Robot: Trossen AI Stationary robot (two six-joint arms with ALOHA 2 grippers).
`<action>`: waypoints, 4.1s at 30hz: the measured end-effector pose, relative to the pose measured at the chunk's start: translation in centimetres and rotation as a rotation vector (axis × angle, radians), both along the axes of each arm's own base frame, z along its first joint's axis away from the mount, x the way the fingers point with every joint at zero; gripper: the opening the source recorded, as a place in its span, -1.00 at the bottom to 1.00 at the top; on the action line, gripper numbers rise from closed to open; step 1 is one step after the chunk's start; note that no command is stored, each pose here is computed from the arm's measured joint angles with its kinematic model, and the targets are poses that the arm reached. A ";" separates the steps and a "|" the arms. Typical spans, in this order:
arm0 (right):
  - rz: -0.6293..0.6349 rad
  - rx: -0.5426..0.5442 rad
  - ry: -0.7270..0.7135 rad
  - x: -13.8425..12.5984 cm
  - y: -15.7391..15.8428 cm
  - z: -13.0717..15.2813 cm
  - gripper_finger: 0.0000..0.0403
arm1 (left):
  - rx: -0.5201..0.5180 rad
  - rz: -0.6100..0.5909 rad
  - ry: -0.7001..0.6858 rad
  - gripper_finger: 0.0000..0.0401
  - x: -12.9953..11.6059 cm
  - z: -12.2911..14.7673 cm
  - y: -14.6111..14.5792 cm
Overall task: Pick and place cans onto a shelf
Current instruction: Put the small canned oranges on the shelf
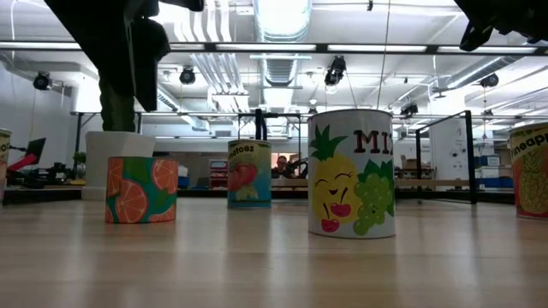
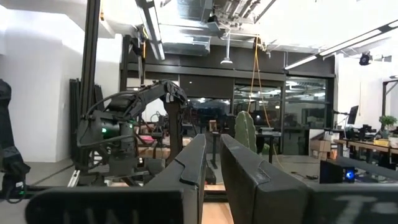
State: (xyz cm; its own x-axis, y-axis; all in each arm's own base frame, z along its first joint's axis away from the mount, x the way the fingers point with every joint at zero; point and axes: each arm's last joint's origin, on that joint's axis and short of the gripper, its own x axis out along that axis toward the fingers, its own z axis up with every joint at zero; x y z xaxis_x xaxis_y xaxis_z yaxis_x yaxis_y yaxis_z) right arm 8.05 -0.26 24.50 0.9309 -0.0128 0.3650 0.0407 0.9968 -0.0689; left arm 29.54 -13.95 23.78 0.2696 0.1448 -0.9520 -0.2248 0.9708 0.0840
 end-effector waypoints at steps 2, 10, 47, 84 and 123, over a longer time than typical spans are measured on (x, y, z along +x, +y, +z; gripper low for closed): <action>0.001 0.001 0.002 0.0 0.0 0.0 -0.81 | 0.007 0.007 0.011 0.83 0.0 -0.4 0.4; 0.002 0.005 0.021 0.1 0.0 -0.2 -0.81 | 0.013 0.000 0.010 0.83 0.1 -2.8 1.5; 0.002 0.004 0.022 0.1 0.0 -0.2 -0.81 | -0.021 0.009 0.015 0.41 -0.1 -5.4 2.6; 0.010 0.030 0.055 0.2 0.0 -0.5 -0.81 | 0.435 -0.164 -0.136 0.45 14.1 10.1 11.6; 0.012 0.039 0.073 0.2 0.0 -0.7 -0.81 | 0.206 0.162 -0.100 0.45 17.5 0.4 27.0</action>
